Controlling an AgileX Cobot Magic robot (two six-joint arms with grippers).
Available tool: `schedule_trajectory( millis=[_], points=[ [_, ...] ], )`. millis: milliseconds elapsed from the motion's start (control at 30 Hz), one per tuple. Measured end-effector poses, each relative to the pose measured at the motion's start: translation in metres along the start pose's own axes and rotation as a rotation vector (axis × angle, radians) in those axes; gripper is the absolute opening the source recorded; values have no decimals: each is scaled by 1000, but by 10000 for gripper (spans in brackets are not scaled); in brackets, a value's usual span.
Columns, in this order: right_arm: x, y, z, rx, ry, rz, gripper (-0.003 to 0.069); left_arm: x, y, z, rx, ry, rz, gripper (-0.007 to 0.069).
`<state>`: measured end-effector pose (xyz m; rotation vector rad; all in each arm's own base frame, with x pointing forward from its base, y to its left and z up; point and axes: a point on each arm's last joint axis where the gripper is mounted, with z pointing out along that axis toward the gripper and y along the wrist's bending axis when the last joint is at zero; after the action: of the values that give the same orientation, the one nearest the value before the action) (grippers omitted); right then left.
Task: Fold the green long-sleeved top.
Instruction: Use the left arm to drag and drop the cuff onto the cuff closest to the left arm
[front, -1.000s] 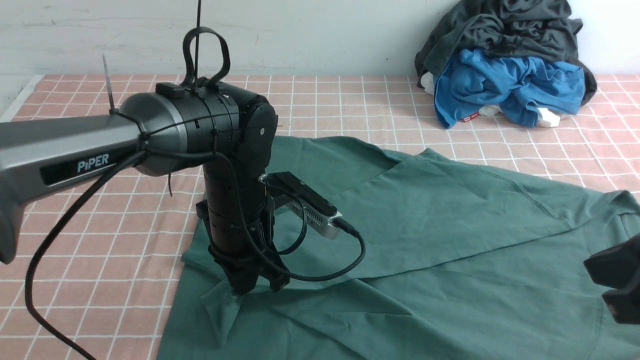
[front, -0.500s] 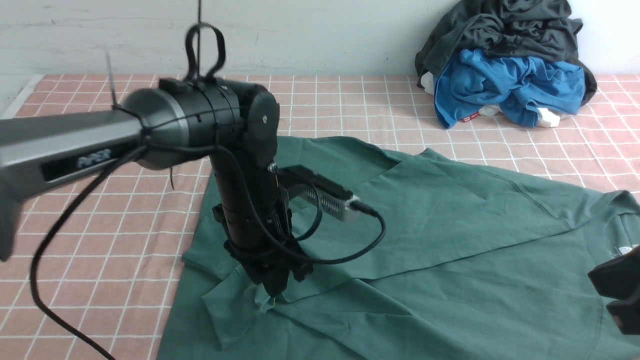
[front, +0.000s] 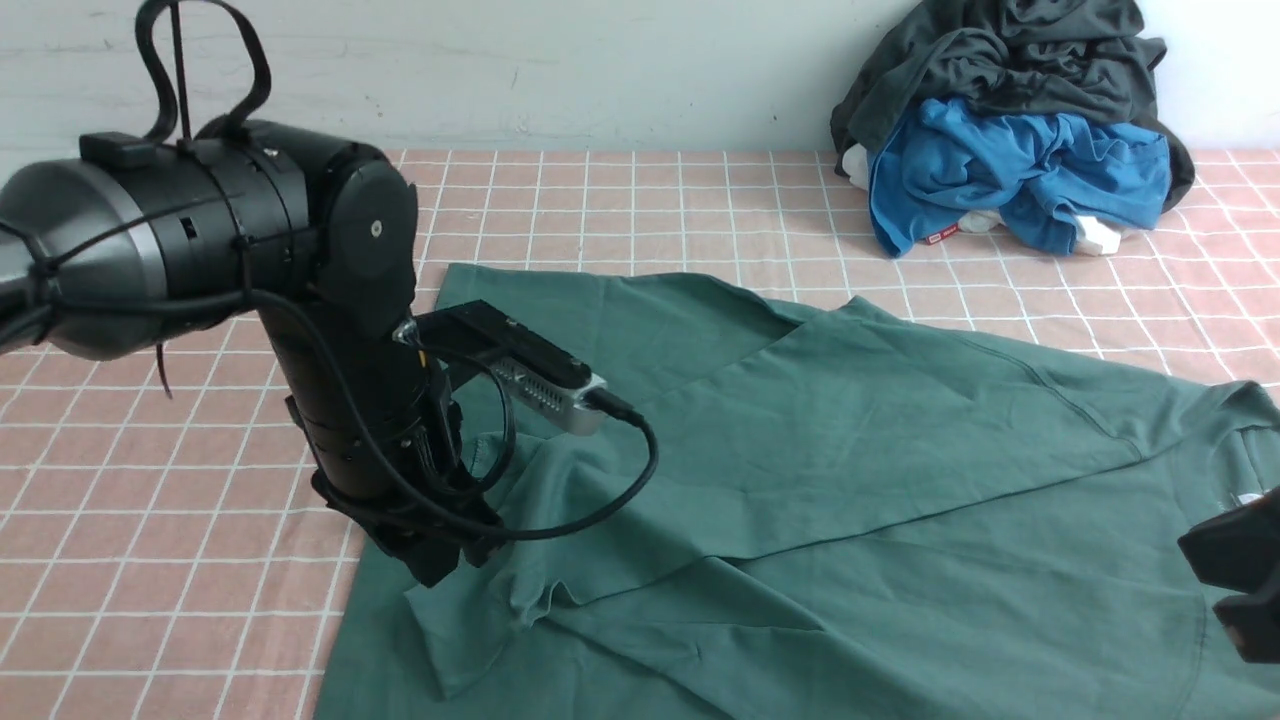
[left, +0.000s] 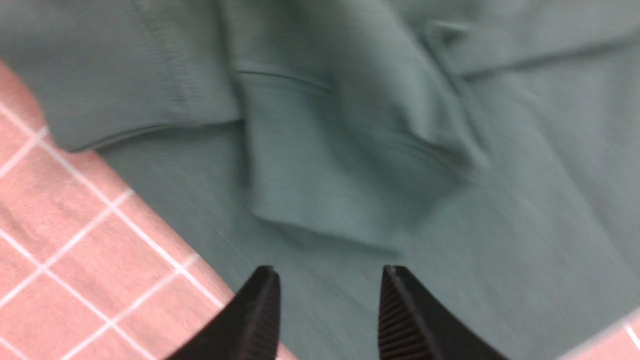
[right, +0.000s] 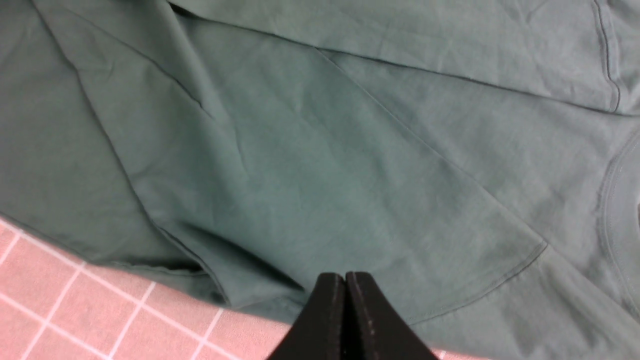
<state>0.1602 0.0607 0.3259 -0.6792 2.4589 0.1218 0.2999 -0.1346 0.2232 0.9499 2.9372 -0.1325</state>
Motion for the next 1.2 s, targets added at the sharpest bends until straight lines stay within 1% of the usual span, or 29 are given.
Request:
schedule_trajectory(
  millis=[33,100,133,167,200,233,367,433,467,500,533,600,667,800,867,1033,1133,1200],
  points=[
    [-1,0,0,4,-12,-1,-14,-2,7,8,-1,1,-40,304],
    [-3,-1,0,12,-31,-3,-14,-7,14,22,-2,10,-71,352],
    [-3,-1,0,12,-33,-3,-14,-7,14,22,-3,10,-72,362],
    [-4,-2,0,20,-44,-7,-14,-11,18,38,1,24,-83,400],
    [-4,-2,0,20,-44,-7,-14,-11,18,38,2,24,-84,407],
    [-4,-2,0,27,-47,-11,-14,-14,19,52,8,41,-93,430],
    [-4,-3,0,31,-48,-14,-14,-17,20,70,36,65,-117,432],
    [-4,-3,0,33,-47,-15,-14,-18,18,72,57,62,-134,369],
    [-4,-3,0,35,-48,-16,-14,-18,18,72,64,60,-140,324],
    [-4,-3,0,35,-48,-17,-14,-18,18,72,69,59,-145,269],
    [-4,-3,0,37,-47,-18,-14,-19,17,71,75,56,-149,196],
    [-4,-4,0,42,-46,-21,-14,-18,17,68,73,50,-147,87],
    [-4,-4,0,50,-45,-27,-14,-18,17,63,62,44,-138,46],
    [-4,-5,0,51,-44,-28,-14,-12,19,51,18,62,-100,34],
    [-4,-5,0,50,-44,-27,-14,-8,22,45,-23,85,-69,34],
    [-4,-4,0,50,-43,-26,-14,-7,29,44,-93,87,-77,36],
    [-3,-4,0,49,-37,-25,-14,-8,31,44,-113,73,-89,64],
    [-3,-4,0,46,-27,-25,-14,-9,32,44,-119,66,-94,108]
  ],
)
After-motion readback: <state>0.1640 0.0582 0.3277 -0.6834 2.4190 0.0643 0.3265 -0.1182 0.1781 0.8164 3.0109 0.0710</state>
